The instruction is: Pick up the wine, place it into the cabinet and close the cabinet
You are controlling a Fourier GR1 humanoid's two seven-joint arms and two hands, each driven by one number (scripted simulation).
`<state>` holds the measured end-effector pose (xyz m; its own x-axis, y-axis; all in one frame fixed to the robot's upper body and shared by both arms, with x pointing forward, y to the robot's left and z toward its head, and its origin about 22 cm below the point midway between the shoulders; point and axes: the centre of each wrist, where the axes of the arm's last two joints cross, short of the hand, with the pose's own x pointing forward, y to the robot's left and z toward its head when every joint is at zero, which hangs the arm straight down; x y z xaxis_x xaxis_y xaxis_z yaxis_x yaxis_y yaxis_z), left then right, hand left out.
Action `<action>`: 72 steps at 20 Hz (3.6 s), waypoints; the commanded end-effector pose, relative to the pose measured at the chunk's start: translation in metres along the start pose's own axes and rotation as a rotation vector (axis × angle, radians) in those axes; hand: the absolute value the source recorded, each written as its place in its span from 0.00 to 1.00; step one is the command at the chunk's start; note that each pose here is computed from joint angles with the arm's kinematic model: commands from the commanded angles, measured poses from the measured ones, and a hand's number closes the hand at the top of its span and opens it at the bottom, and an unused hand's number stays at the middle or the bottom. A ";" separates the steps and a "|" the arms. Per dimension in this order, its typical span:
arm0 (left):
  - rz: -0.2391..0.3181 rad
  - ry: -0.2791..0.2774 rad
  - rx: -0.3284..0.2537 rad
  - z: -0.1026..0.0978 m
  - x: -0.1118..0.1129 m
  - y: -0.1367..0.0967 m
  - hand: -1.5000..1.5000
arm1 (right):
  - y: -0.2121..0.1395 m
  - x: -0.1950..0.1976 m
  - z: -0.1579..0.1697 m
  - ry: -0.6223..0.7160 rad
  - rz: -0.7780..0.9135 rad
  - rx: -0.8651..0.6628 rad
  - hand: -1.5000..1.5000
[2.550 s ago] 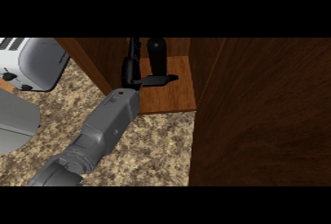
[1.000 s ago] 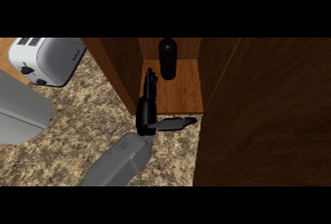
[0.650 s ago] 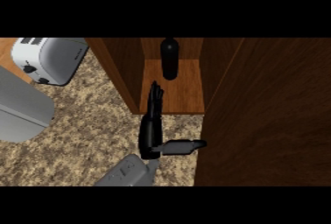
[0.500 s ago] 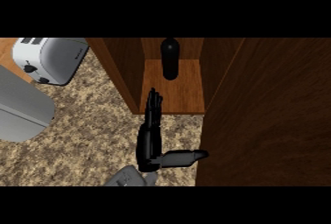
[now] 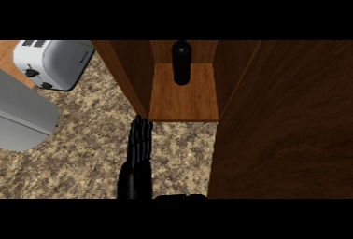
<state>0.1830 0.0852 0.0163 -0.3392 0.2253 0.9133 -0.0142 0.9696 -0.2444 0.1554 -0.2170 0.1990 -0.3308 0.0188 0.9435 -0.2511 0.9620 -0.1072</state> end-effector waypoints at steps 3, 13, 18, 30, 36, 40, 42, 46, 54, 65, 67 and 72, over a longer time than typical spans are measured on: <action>0.023 -0.002 -0.063 0.020 0.028 0.025 0.00 | 0.005 -0.004 0.007 0.009 -0.100 0.099 0.00; 0.028 -0.010 -0.144 0.045 0.076 0.069 0.00 | 0.006 0.016 0.019 0.021 -0.017 0.230 1.00; 0.026 -0.007 -0.126 0.031 0.066 0.089 0.00 | 0.021 0.005 0.028 0.086 -0.147 0.302 1.00; -0.005 -0.081 -0.058 -0.001 0.107 0.160 0.00 | 0.054 0.016 0.036 0.104 -0.151 0.552 1.00; -0.021 -0.057 -0.042 0.010 0.116 0.169 0.00 | 0.087 0.023 0.041 0.101 -0.217 0.607 1.00; -0.019 -0.044 -0.054 0.005 0.125 0.193 0.00 | 0.103 0.026 0.048 0.112 -0.241 0.622 1.00; -0.011 -0.034 -0.073 0.003 0.124 0.208 0.00 | 0.117 0.024 0.040 0.119 -0.240 0.621 1.00; -0.032 -0.031 -0.099 0.007 0.132 0.205 0.00 | 0.122 0.025 0.040 0.108 -0.277 0.561 1.00; -0.012 -0.042 -0.059 -0.022 0.138 0.232 0.00 | 0.156 0.014 0.021 0.039 -0.178 0.544 1.00; 0.057 -0.020 -0.106 -0.033 0.147 0.210 0.00 | 0.174 0.015 -0.025 0.035 -0.142 0.486 1.00; 0.057 -0.025 -0.112 -0.033 0.141 0.207 0.00 | 0.174 0.019 -0.036 0.043 -0.171 0.475 1.00; 0.052 -0.022 -0.093 -0.041 0.128 0.207 0.00 | 0.186 0.027 -0.082 0.016 -0.160 0.471 1.00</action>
<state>0.1658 0.3197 0.0937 -0.3576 0.2798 0.8910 0.1018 0.9601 -0.2606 0.1499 -0.0517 0.2141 -0.2382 -0.0794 0.9680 -0.6740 0.7311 -0.1059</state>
